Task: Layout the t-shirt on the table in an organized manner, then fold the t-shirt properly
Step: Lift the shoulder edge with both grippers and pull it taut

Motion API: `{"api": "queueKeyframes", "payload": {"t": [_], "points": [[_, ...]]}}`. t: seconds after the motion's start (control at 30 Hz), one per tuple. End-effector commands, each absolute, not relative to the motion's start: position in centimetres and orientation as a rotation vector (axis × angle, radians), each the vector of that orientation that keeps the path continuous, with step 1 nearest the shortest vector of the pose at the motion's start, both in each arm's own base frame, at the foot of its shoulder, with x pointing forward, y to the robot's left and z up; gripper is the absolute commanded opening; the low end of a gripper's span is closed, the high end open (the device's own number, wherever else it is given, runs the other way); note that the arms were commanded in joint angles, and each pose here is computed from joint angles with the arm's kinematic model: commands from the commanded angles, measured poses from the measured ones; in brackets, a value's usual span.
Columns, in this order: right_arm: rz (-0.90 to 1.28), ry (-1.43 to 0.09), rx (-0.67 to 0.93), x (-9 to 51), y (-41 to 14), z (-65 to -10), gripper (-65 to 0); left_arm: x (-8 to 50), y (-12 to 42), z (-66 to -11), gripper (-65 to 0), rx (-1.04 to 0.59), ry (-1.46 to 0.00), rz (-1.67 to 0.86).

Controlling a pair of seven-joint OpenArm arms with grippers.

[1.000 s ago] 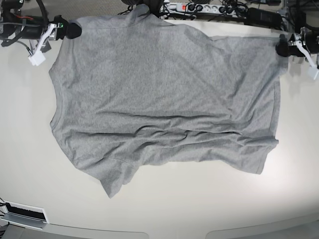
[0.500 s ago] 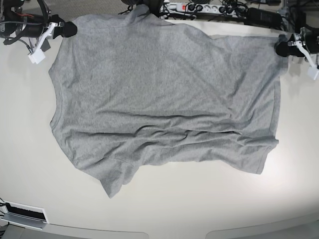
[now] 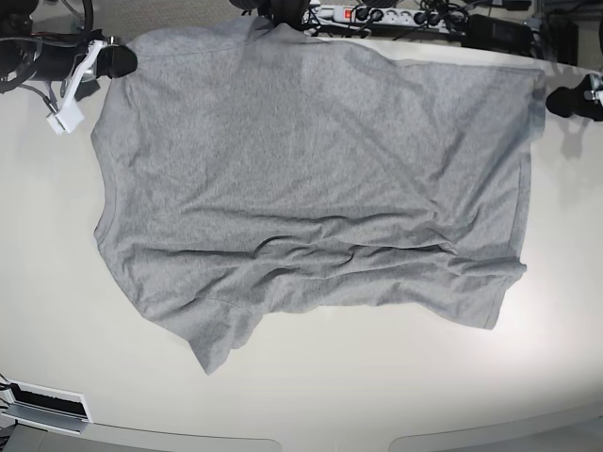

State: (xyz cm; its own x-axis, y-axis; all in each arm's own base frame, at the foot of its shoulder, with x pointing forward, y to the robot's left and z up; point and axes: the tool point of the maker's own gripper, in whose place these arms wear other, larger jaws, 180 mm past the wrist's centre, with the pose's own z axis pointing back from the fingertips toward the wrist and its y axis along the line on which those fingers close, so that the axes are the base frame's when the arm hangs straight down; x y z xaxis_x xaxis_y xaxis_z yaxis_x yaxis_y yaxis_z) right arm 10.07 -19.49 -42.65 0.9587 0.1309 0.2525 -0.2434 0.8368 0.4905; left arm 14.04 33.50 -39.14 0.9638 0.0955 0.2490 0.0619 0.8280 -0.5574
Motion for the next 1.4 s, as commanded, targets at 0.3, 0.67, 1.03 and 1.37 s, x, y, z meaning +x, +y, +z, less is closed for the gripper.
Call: {"api": "queueKeyframes", "payload": {"t": [0.3, 0.67, 1.03, 1.37], "points": [[0.221, -0.221, 0.514, 9.6, -21.1, -41.8, -65.0, 13.7, 33.8, -37.8, -65.0, -0.544, -0.267, -0.073], [0.217, -0.236, 0.515, 9.9, -21.1, -41.8, -65.0, 13.2, 34.6, -38.9, -48.1, -0.484, -0.268, -0.068], [0.218, -0.236, 0.515, 9.9, -21.1, -41.8, -65.0, 10.9, 35.3, -43.2, -24.7, -0.434, -0.296, 0.079], [0.212, -0.250, 0.537, 10.1, -20.7, -41.5, -65.0, 9.6, 33.3, -45.0, -24.7, -0.484, -0.279, 0.132]]}}
